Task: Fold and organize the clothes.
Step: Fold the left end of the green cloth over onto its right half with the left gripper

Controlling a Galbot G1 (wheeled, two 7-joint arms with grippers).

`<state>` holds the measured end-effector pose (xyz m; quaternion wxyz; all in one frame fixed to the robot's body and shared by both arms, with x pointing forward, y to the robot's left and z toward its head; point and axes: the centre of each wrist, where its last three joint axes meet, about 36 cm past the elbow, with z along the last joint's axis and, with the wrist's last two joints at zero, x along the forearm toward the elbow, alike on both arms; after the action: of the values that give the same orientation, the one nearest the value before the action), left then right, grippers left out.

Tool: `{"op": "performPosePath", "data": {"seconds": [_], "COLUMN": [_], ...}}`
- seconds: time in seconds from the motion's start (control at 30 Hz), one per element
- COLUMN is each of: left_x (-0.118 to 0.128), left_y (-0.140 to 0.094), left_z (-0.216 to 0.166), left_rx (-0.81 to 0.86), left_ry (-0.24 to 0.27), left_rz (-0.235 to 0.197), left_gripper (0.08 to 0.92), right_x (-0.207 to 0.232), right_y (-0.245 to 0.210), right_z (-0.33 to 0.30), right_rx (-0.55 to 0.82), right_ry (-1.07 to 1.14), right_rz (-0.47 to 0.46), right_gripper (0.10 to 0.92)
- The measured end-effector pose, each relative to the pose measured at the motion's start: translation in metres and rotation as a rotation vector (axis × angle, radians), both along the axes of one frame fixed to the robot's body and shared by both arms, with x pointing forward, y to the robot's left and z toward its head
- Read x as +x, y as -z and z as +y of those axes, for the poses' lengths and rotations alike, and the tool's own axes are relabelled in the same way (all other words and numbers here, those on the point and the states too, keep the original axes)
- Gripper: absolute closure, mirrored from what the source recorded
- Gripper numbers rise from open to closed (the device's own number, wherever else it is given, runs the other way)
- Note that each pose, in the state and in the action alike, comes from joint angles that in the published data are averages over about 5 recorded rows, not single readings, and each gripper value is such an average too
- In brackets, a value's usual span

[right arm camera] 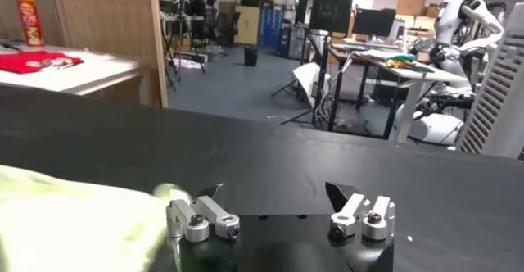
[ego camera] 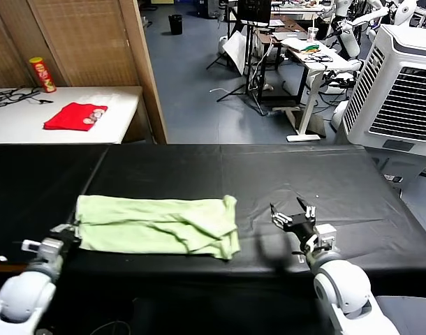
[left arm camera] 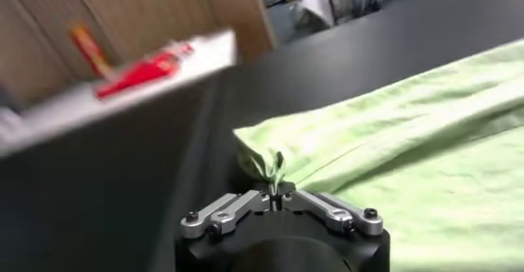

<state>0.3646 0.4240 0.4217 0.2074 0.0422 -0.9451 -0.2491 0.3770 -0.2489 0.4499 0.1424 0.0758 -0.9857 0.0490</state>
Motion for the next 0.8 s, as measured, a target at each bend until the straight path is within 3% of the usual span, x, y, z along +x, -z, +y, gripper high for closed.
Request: {"op": "performPosePath", "data": {"seconds": [0.17,0.4,0.8], "left_x": [-0.003,-0.007,-0.006], "left_y": [-0.015,-0.028,-0.033], "left_z": [-0.027,-0.091,-0.18], "left_rx": [-0.093,-0.431,-0.789], "left_ry": [0.0,0.032,0.17], "left_rz": [-0.009,0.012,0.078], "left_gripper": [0.844,0.844,0.844], "right_x": [-0.005,-0.014,-0.03], "right_y": [0.003,0.004,0.009], "right_z": [0.002,-0.004,-0.012], "right_rx": [-0.004,-0.02,-0.031], "right_ry": [0.01,0.044,0.107], "right_rz": [0.002,0.002,0.023], "right_gripper": [0.224,0.224,0.224]}}
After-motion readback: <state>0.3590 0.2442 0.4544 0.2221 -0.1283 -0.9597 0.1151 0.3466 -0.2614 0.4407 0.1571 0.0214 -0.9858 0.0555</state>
